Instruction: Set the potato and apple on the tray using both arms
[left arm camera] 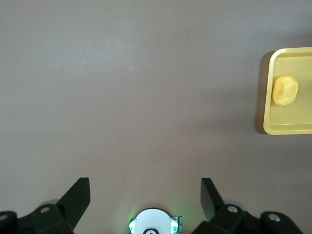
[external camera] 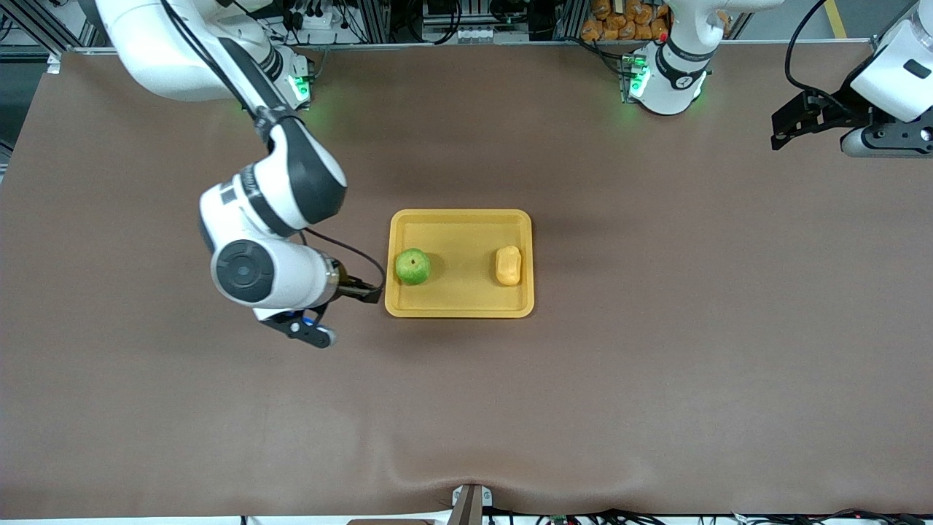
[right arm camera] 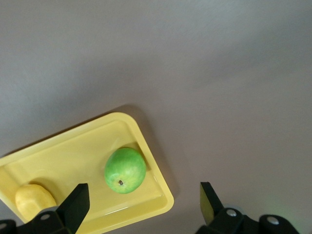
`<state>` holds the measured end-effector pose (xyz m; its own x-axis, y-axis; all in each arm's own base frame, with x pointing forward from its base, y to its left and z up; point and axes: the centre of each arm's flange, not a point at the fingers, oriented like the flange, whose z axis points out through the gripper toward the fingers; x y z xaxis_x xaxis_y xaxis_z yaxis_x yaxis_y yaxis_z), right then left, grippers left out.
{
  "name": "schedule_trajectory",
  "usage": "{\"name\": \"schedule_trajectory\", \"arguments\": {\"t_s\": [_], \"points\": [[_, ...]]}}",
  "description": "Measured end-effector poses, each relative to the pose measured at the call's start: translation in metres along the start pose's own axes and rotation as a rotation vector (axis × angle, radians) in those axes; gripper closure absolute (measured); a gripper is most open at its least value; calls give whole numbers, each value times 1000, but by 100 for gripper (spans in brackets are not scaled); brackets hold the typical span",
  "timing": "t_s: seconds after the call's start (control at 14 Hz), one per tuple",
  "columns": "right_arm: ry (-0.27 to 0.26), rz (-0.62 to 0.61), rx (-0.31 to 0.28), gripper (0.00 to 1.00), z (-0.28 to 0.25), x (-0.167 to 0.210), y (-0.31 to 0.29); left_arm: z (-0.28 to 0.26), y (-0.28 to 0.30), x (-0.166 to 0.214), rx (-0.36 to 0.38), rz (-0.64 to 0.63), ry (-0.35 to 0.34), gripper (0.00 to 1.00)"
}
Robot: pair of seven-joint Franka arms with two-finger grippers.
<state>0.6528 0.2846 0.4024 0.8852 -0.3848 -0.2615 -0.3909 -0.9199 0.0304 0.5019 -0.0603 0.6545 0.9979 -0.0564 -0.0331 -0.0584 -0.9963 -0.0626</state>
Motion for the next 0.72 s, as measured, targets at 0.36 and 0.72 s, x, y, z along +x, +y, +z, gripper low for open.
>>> {"name": "schedule_trajectory", "arguments": {"t_s": [0.36,0.72], "points": [[41,41,43,0,-64,20,51,0,0,0,0,-1,-1,0],[38,-65,33,0,-99,31,101,0,0,0,0,-1,-3,0]]}}
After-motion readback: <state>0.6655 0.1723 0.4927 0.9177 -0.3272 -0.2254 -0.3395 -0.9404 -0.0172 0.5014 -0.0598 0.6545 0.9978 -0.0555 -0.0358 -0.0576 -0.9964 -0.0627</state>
